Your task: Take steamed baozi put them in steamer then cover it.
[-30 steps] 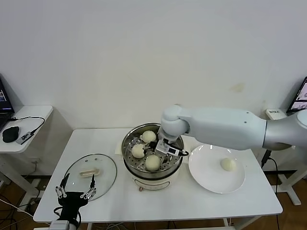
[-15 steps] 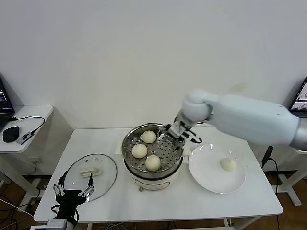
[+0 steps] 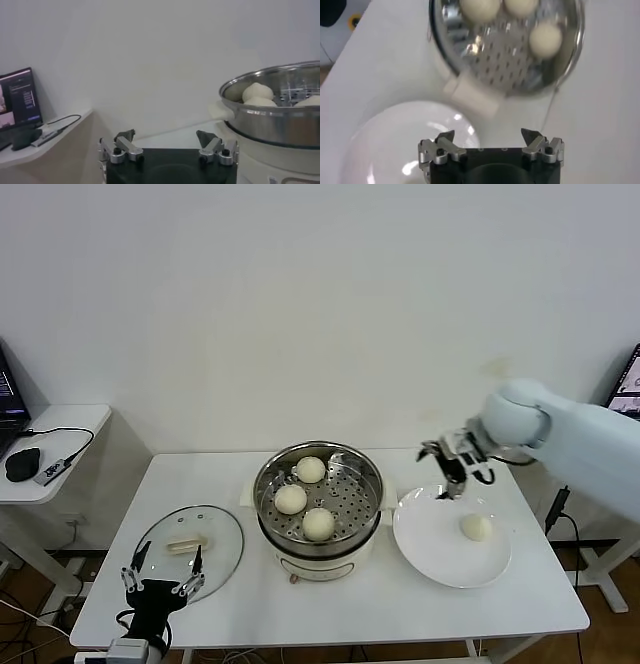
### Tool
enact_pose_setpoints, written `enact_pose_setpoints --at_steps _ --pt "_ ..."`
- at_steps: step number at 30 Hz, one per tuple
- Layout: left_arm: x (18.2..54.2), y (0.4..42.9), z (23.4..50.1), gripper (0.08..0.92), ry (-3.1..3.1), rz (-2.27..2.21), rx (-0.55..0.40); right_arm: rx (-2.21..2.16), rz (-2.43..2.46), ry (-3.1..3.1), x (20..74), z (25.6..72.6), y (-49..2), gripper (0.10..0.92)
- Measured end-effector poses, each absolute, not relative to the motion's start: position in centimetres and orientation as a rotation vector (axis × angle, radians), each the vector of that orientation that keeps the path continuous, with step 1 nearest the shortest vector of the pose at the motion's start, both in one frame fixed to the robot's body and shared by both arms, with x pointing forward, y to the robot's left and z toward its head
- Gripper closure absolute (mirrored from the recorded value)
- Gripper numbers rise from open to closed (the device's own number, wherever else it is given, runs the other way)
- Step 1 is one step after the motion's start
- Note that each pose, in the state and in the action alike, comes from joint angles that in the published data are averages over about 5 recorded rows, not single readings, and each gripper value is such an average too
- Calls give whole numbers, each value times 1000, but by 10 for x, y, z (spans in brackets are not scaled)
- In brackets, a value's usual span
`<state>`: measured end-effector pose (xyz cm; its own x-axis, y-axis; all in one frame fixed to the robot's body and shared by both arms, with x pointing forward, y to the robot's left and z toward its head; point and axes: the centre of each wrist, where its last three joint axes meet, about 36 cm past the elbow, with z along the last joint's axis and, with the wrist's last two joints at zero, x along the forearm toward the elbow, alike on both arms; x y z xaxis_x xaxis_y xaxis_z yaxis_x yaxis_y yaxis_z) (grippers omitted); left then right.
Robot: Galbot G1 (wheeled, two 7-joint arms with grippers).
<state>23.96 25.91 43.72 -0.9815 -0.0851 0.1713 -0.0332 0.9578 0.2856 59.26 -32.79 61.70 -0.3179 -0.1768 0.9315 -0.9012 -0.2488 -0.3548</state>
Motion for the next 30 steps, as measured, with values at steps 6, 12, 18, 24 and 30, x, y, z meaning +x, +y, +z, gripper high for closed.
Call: enact_pose_setpoints --at_steps 6,12,18,24,30 --pt "239 259 435 177 -2918 -426 86 1260 1552 -1418 585 583 -363 200" --pt "238 259 434 177 -2910 -430 93 1206 1499 -1403 583 550 -386 200" --pt "236 262 433 177 -2900 -434 104 1169 1464 -1397 590 522 -399 200" --pt "235 263 432 177 -2896 -435 112 1143 1436 -1400 602 498 -403 200" --pt "236 265 432 177 -2896 -439 115 1121 1410 -1403 613 478 -403 200"
